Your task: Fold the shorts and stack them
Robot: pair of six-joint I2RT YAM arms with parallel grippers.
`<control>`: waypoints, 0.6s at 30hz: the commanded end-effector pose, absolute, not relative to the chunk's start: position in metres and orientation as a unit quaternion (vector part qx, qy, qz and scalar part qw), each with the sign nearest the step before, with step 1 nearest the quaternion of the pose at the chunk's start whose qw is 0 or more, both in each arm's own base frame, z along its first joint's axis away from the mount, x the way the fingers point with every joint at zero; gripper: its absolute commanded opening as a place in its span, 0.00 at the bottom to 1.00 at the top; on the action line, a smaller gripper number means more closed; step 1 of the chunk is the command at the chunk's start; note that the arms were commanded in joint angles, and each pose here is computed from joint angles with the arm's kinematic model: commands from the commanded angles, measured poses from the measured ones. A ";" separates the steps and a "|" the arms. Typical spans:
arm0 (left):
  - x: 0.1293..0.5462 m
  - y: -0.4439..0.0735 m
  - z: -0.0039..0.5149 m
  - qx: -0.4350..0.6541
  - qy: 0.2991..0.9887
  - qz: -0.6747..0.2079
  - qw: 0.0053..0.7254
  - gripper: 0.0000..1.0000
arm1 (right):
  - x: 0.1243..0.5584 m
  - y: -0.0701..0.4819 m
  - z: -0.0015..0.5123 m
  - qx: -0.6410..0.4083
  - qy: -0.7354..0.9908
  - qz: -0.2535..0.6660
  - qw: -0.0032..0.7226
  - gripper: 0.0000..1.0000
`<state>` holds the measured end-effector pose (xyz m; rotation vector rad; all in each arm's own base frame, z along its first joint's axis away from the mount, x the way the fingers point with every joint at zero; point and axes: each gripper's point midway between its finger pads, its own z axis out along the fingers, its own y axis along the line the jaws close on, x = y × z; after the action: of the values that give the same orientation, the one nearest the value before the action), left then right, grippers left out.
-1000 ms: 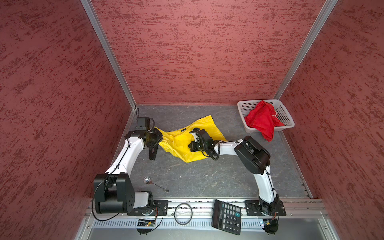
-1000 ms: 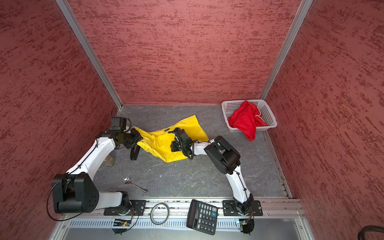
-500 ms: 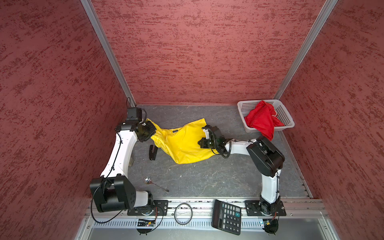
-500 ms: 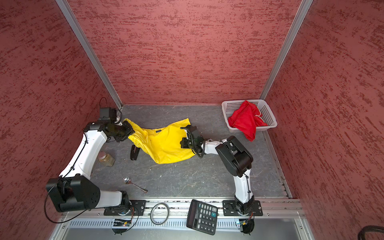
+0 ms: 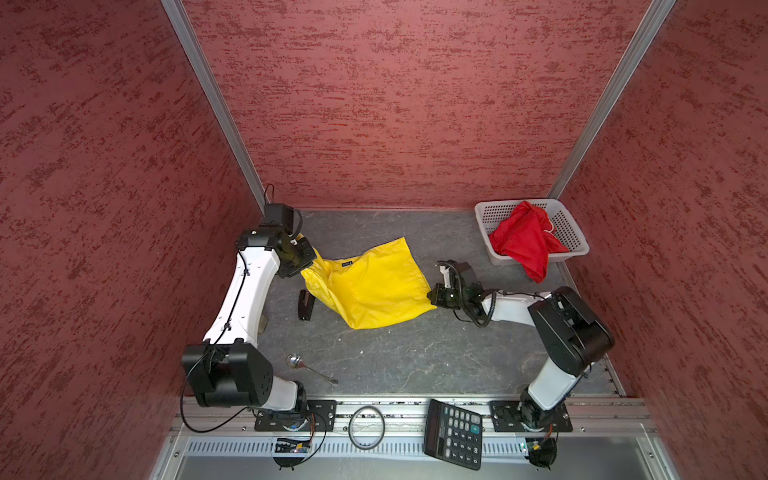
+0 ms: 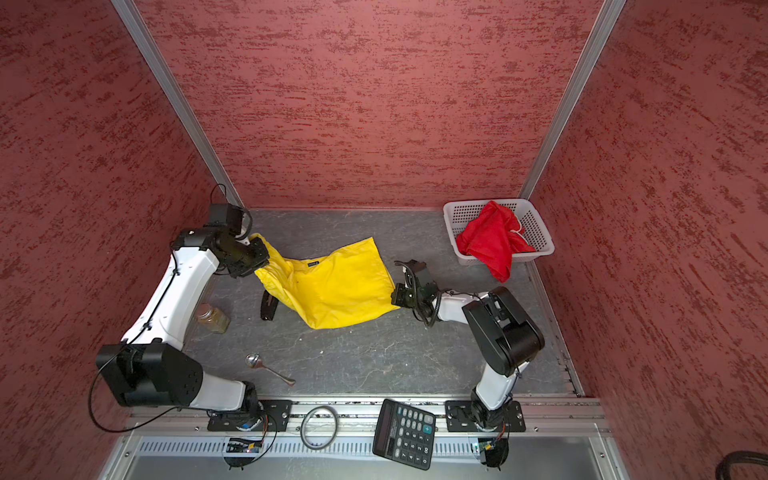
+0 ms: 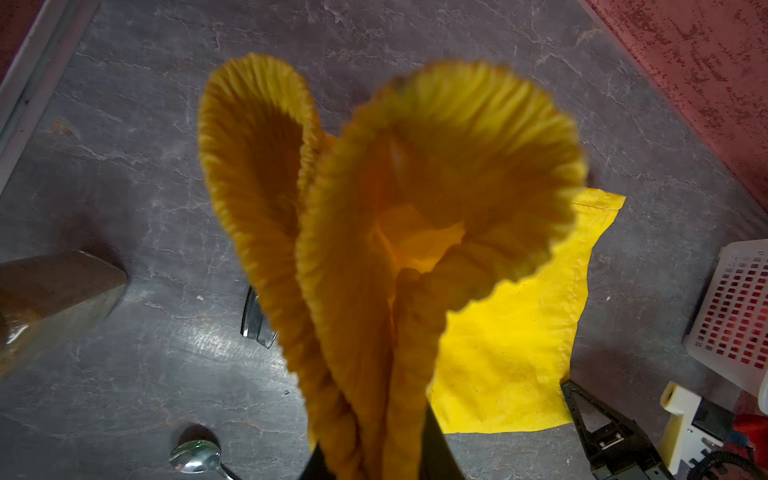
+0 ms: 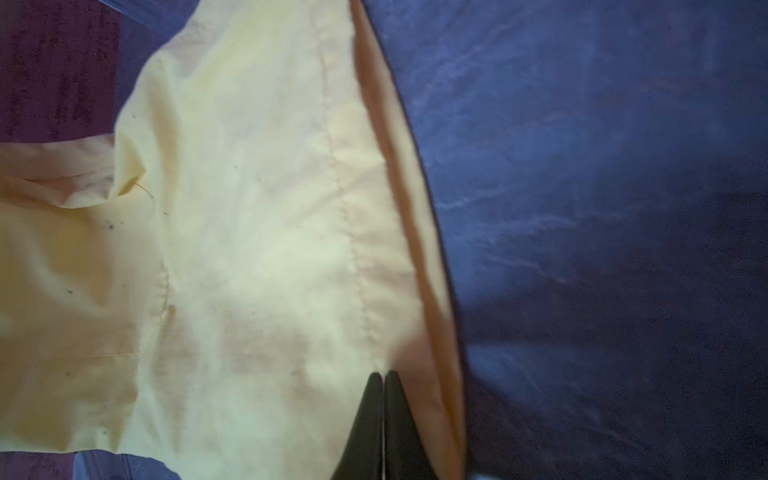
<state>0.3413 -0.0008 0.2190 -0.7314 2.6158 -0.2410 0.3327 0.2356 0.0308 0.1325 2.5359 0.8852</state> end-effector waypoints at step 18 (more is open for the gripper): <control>0.409 -0.181 0.185 -0.034 0.990 0.041 0.134 0.22 | 0.303 0.223 -0.008 0.112 0.903 0.359 0.208 0.08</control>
<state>0.4152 -0.1750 0.1905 -0.1480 2.8322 0.0053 0.3189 0.2349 0.0210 0.2328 2.4291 1.0405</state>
